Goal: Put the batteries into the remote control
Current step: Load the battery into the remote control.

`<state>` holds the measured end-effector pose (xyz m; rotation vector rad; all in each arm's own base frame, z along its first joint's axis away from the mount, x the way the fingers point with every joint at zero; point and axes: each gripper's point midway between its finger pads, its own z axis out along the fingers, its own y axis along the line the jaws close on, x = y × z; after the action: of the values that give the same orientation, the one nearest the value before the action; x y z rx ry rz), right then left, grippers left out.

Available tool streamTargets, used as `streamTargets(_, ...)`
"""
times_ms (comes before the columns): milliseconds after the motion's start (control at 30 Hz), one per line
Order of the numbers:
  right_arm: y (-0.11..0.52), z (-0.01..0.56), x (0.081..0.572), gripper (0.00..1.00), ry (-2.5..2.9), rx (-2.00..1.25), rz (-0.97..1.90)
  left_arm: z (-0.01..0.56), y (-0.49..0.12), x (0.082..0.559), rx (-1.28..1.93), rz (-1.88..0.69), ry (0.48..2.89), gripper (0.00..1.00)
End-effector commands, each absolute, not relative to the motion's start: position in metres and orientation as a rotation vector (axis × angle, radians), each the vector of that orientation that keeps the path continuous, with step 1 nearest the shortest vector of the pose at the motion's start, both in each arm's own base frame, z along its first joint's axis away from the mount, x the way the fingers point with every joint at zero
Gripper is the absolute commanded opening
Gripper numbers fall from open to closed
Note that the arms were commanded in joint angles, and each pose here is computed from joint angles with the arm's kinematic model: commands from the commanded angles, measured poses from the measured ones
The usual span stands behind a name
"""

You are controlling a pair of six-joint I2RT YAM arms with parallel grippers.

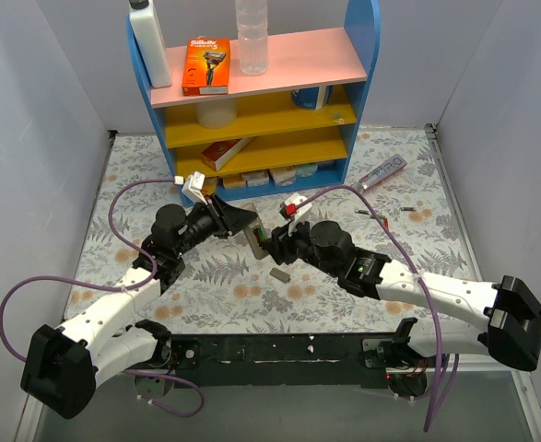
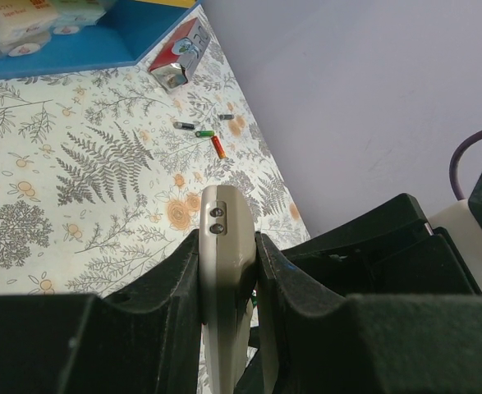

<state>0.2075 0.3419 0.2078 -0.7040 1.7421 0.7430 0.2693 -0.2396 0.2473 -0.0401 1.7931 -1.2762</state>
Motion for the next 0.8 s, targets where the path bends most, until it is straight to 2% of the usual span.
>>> streamTargets(0,0.344,0.226,0.200,0.53,1.747,-0.687,0.805,0.280,-0.234,0.269,-0.049,-1.290,1.675,0.00)
streamTargets(133,0.347,0.237,0.201,0.60,1.745,-0.647,0.839,0.280,-0.234,0.267,-0.046,-1.300,1.668,0.00)
streamTargets(233,0.350,0.248,0.201,0.61,1.735,-0.611,0.873,0.282,-0.235,0.266,-0.037,-1.310,1.661,0.00)
streamTargets(600,0.343,0.307,0.213,0.59,1.671,-0.349,1.005,0.287,-0.236,0.261,-0.010,-1.335,1.631,0.00)
streamTargets(767,0.341,0.312,0.221,0.61,1.683,-0.269,1.062,0.292,-0.238,0.260,0.004,-1.345,1.619,0.00)
